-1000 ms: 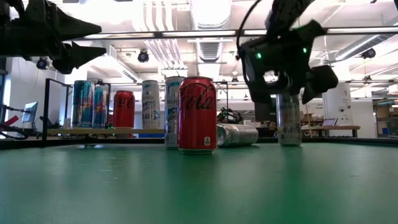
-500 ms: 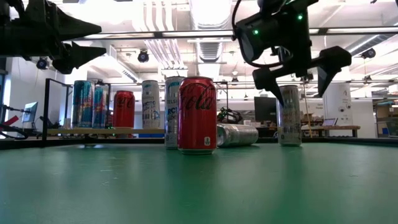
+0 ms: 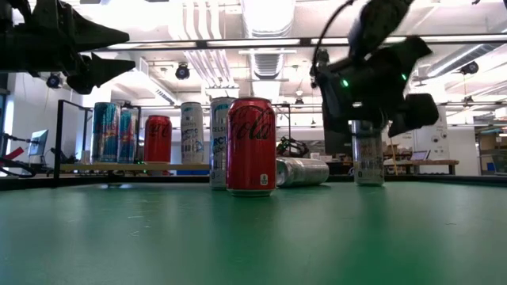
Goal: Place canned beverage on shelf
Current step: Move the white yellow soda can to the center
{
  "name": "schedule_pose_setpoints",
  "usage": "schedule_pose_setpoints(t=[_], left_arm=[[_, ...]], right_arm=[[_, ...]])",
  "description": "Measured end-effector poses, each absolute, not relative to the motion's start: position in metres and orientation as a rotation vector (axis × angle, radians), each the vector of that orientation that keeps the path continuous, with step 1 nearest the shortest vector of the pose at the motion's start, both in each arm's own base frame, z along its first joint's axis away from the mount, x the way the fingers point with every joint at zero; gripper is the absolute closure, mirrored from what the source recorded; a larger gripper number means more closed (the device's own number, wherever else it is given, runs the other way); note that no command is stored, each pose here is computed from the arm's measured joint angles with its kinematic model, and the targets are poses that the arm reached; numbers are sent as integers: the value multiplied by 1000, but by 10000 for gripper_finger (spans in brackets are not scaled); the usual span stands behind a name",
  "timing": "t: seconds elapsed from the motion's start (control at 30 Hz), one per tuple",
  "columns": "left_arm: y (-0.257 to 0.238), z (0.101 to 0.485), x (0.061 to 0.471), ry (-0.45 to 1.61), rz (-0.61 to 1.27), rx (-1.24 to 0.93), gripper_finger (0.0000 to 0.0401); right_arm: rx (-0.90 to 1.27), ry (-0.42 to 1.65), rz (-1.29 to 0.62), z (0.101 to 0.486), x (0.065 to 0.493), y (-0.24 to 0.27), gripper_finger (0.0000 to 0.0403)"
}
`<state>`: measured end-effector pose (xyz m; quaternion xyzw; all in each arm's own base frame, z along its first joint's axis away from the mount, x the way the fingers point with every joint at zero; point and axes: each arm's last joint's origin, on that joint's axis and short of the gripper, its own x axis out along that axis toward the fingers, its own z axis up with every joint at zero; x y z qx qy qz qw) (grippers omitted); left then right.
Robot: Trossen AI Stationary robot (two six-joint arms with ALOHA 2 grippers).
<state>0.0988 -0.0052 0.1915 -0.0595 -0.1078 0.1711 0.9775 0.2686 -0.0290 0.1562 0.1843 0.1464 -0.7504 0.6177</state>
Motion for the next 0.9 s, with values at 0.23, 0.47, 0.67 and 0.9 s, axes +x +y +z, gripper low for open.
schedule_pose_setpoints(t=[0.23,0.47,0.67,0.9], left_arm=[[-5,191,99,-217,345,-120,26],[-5,191,99,-217,345,-120,26],[-5,191,99,-217,345,-120,26],[-5,191,99,-217,345,-120,26]], right_arm=[[266,143,-1653,133,258,-32,3],[156,141,-1670,126,264,-54,3],[171,190,-1707,125,267,-71,3],[226,187,-1703,124,268,-70,88]])
